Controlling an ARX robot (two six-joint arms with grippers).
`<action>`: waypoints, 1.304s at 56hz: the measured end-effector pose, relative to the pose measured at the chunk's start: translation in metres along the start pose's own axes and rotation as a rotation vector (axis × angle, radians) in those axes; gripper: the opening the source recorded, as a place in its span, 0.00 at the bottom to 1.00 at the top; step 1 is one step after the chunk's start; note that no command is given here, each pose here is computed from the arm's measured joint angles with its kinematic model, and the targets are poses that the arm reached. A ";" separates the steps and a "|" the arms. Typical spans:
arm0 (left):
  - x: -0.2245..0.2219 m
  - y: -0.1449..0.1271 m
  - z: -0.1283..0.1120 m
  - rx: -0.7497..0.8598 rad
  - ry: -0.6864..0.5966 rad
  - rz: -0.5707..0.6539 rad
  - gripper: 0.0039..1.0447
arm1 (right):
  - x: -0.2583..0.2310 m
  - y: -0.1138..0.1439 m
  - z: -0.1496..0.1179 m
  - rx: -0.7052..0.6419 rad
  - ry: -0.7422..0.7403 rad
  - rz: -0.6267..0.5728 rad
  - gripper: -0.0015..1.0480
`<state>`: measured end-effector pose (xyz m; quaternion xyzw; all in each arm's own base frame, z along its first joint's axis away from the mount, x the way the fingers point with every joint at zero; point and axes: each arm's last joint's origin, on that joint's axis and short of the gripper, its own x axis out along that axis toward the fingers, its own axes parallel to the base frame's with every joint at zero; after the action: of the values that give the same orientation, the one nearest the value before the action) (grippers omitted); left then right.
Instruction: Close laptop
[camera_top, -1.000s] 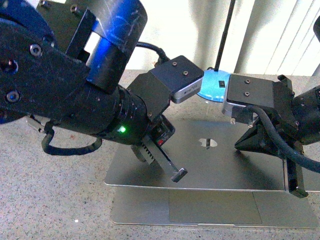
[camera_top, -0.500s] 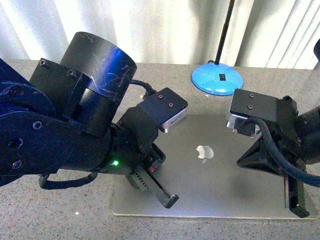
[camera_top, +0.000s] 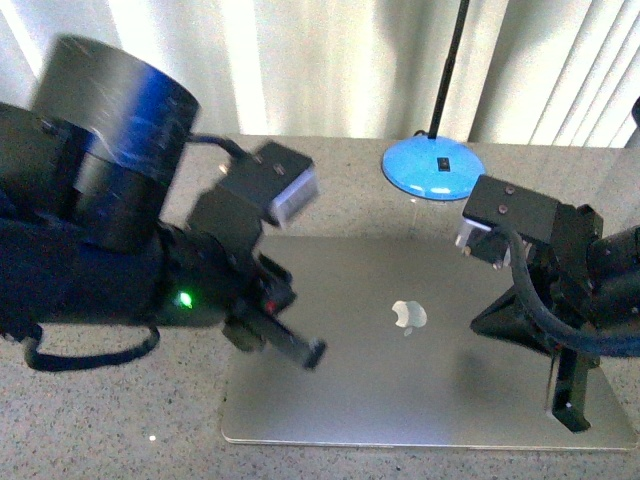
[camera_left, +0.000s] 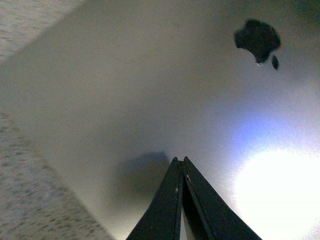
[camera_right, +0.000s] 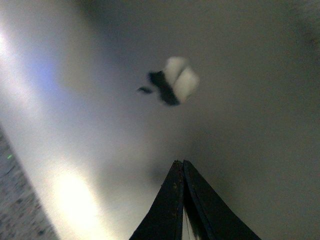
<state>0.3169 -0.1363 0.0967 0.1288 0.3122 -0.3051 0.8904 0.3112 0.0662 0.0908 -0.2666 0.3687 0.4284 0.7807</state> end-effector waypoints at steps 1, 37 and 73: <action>-0.002 0.003 0.003 -0.011 -0.018 0.018 0.03 | -0.002 -0.001 0.002 0.005 -0.011 -0.024 0.03; -0.046 0.022 -0.002 -0.223 -0.496 0.575 0.26 | -0.027 -0.005 0.006 0.424 -0.440 -0.822 0.28; -0.168 0.017 -0.056 -0.270 -0.633 0.627 0.03 | -0.122 0.064 -0.037 0.567 -0.773 -0.920 0.03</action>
<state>0.1966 -0.0222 0.1611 0.0004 0.0082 -0.0023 1.0000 0.1992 0.0135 0.1607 -0.0080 0.0092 0.0027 0.9999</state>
